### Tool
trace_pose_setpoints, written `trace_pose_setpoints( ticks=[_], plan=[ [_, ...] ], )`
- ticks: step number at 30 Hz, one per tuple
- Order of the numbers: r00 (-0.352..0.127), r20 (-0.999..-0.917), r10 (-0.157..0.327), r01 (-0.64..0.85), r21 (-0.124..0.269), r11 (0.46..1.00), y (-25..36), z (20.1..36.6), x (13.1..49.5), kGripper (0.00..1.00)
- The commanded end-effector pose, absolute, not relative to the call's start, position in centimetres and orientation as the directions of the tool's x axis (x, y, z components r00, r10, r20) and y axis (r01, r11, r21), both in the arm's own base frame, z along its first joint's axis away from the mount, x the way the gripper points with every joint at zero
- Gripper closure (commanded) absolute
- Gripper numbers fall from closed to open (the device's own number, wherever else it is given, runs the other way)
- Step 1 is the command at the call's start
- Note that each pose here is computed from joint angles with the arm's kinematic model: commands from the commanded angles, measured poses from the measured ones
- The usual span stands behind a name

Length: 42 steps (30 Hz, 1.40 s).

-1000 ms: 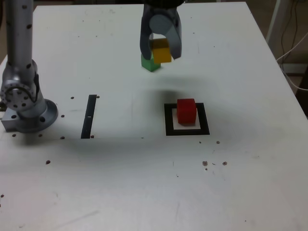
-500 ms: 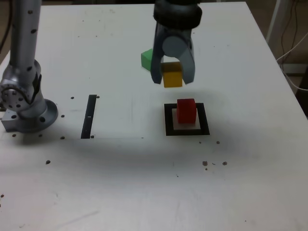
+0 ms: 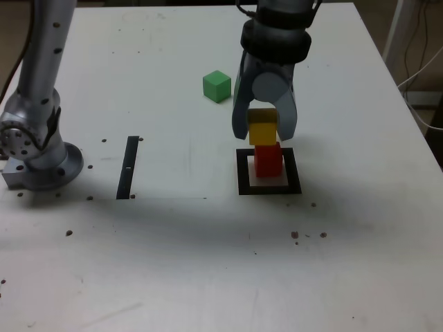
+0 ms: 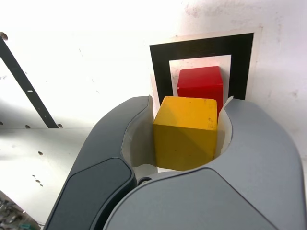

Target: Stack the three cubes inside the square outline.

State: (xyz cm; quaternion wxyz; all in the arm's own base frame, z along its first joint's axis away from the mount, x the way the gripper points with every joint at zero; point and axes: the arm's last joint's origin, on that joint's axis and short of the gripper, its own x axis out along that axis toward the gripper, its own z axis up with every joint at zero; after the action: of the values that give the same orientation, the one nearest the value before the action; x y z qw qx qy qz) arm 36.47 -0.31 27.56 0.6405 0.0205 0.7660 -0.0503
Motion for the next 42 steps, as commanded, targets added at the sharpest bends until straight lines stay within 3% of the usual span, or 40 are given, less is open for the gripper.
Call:
trace_pose_setpoints(
  ticks=[1, 16, 18, 22, 25, 36, 42],
  plan=[
    [-0.183, -0.9824, -0.036, 0.095, -0.054, 0.994, -0.4, 27.3, 36.7, 0.70],
    [-0.198, -0.9791, -0.046, 0.093, -0.065, 0.994, -0.5, 26.0, 37.9, 0.67],
    [-0.197, -0.9793, -0.045, 0.095, -0.065, 0.993, -0.5, 25.9, 37.9, 0.54],
    [-0.198, -0.9792, -0.045, 0.100, -0.066, 0.993, -0.5, 25.8, 37.9, 0.15],
    [-0.199, -0.9788, -0.047, 0.100, -0.068, 0.993, -0.5, 25.7, 37.9, 0.02],
    [-0.209, -0.9767, -0.050, 0.098, -0.072, 0.993, -0.5, 25.6, 37.7, 0.01],
    [-0.193, -0.9806, -0.031, 0.098, -0.051, 0.994, -0.1, 26.7, 37.0, 0.01]
  ],
)
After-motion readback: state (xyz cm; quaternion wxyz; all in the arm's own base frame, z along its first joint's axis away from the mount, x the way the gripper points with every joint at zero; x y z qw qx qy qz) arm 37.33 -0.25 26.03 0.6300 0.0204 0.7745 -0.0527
